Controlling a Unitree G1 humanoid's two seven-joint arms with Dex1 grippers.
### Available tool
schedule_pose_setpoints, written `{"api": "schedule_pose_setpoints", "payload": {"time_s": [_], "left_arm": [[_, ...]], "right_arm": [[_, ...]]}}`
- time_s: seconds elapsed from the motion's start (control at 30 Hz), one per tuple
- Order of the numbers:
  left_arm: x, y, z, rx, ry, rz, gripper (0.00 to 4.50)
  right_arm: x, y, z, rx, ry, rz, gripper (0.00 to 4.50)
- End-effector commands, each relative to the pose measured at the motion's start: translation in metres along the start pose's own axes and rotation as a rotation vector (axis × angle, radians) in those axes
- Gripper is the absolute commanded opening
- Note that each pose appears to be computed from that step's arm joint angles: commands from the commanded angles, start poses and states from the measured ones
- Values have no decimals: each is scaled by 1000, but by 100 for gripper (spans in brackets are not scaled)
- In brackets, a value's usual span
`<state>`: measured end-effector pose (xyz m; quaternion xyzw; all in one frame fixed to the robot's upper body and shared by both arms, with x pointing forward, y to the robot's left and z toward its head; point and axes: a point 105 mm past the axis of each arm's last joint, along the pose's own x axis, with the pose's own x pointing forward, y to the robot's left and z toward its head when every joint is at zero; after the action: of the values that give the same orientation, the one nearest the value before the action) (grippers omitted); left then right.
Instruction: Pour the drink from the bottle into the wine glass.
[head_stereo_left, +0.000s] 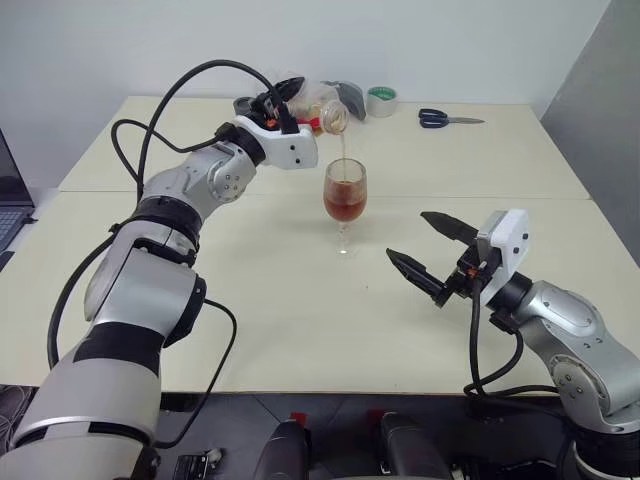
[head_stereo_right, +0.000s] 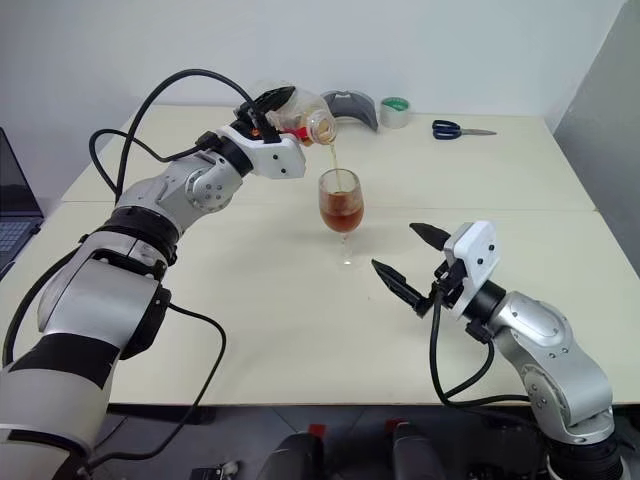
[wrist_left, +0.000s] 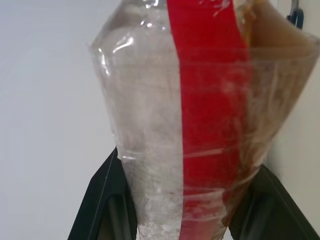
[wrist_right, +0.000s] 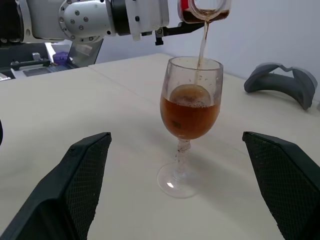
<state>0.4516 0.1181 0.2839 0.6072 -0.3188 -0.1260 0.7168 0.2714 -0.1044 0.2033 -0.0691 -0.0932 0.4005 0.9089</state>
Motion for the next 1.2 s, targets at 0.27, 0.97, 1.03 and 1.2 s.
{"api": "schedule_pose_setpoints", "payload": {"time_s": [0.27, 0.97, 1.03, 1.2], "left_arm": [[6, 8, 0, -441, 32, 54, 176], [-123, -48, -94, -1252, 488, 237, 176], [-133, -51, -95, -1264, 511, 247, 176], [-152, -63, -100, -1311, 574, 271, 176]], "right_arm": [[6, 2, 18, -55, -77, -11, 450], [40, 40, 5, -61, 84, 213, 450], [44, 40, 5, -62, 87, 219, 450], [51, 42, 5, -72, 88, 235, 450]]}}
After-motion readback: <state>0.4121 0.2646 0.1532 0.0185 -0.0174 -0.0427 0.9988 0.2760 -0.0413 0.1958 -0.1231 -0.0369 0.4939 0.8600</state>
